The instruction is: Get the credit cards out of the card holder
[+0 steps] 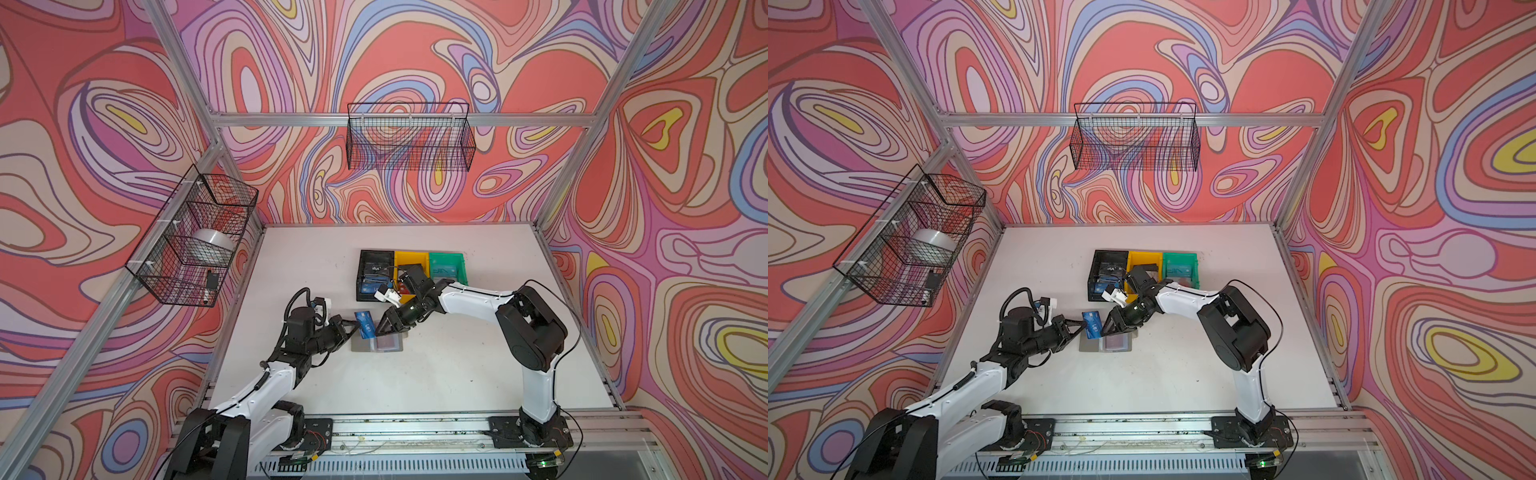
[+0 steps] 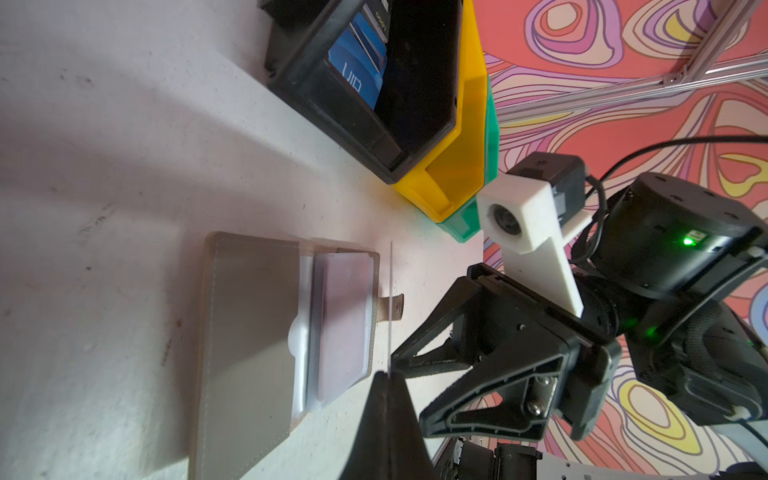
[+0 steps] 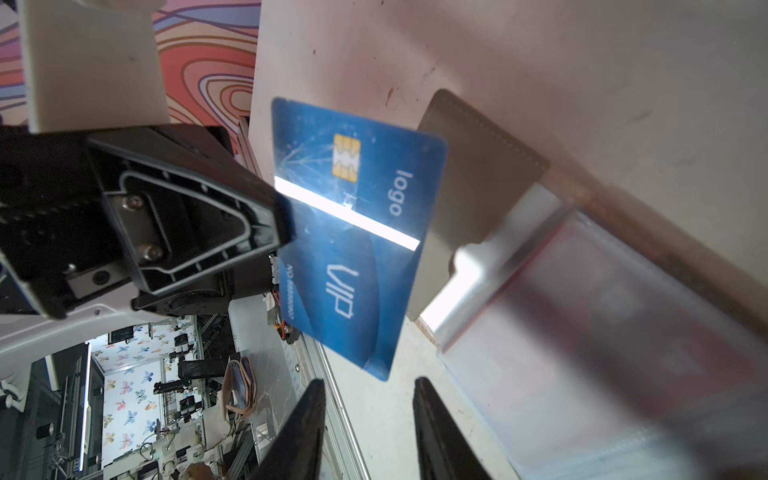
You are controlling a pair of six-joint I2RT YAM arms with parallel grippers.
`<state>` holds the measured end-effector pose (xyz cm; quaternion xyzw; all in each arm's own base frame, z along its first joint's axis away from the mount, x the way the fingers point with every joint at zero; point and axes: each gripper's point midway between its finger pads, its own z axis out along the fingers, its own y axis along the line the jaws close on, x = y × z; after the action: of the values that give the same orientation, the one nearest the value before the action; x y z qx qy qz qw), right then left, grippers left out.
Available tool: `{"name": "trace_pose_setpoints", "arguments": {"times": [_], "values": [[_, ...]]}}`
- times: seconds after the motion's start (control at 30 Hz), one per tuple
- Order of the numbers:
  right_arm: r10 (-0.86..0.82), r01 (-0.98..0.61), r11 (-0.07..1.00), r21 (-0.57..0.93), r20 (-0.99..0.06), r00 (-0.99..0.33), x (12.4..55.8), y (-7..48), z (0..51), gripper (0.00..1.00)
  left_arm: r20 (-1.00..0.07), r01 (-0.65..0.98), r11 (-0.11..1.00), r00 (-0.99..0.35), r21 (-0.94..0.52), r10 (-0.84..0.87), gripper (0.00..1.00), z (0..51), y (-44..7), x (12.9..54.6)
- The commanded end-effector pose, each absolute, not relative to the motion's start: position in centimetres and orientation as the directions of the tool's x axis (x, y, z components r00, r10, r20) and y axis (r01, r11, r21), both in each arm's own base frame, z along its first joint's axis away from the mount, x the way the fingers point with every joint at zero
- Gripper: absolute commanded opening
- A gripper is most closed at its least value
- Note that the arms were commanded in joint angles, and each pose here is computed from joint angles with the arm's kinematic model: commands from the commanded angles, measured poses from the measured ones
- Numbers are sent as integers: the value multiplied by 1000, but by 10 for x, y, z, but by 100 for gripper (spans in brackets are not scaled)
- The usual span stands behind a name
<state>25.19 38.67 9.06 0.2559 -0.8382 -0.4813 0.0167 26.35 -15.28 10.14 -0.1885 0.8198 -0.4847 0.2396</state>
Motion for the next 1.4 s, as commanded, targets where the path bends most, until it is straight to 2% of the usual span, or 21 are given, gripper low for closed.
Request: {"name": "trace_pose_setpoints", "arguments": {"times": [0.0,0.4,0.7,1.37], "values": [[-451,-401,349,847,-223,-864,252,398,90,38,-219,-49,422,-798,-905,-562,0,109,-154,270],[-438,-361,343,867,-193,-878,252,400,75,36,-215,-49,413,-795,-910,-567,0,108,-154,271],[-429,-371,305,877,-222,-876,255,405,86,30,-202,-64,415,-800,-908,-565,0,102,-154,268],[-402,-385,271,882,-260,-878,273,422,99,24,-180,-96,428,-810,-898,-558,0,88,-156,254]]}}
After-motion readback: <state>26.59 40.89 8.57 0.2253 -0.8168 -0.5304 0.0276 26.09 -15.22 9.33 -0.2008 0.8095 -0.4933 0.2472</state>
